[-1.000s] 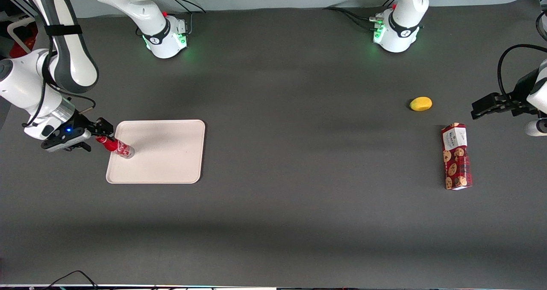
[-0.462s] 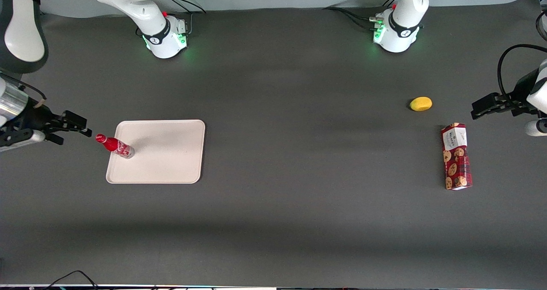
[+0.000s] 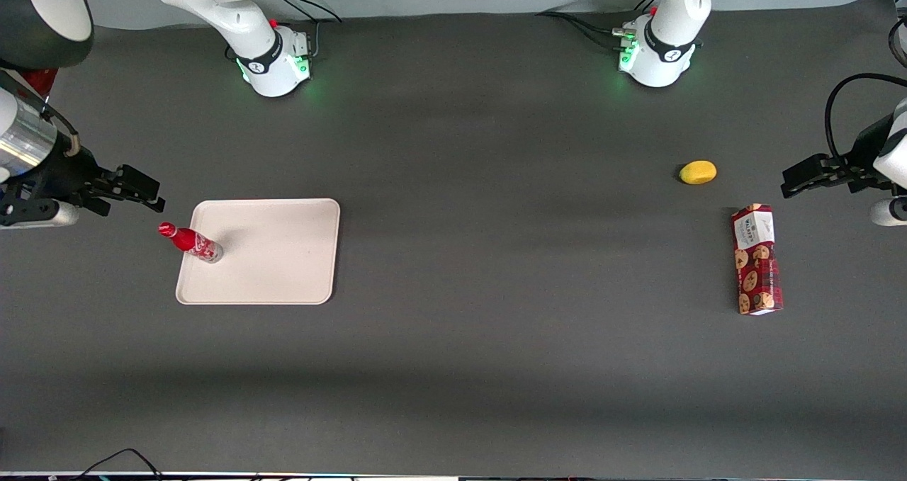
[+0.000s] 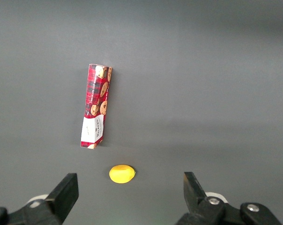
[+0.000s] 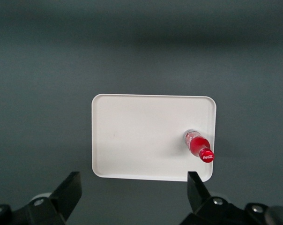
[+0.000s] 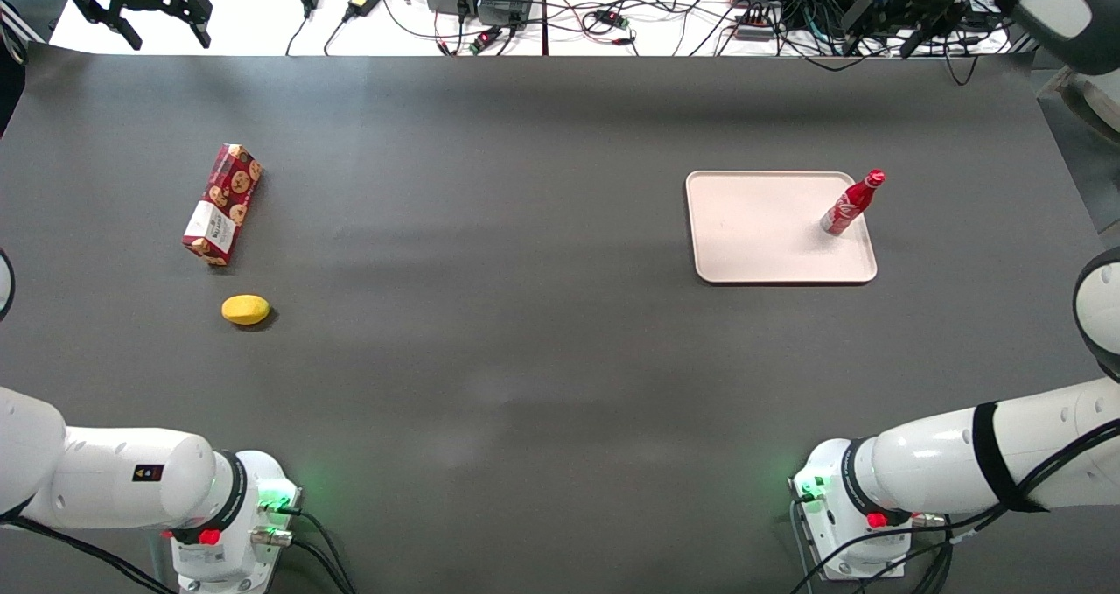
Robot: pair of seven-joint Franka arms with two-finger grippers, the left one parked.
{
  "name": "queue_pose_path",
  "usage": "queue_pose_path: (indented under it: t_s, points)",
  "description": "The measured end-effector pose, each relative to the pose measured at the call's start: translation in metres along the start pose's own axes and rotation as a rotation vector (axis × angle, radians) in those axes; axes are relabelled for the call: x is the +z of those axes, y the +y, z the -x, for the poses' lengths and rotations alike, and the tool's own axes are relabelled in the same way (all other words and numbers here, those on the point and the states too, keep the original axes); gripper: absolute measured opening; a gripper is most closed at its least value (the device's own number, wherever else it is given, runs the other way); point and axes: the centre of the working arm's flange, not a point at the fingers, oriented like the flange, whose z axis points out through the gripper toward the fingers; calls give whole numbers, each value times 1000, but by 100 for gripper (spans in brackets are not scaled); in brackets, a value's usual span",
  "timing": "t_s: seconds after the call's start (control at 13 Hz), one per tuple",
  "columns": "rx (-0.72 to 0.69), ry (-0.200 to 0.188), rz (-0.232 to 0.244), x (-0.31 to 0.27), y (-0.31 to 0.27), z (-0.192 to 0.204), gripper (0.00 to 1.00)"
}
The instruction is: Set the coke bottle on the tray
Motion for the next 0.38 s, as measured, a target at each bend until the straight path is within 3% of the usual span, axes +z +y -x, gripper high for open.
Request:
queue_pose_path:
  t_s: [0.38]
  points:
    - [23,2,19,-51,2,9,100]
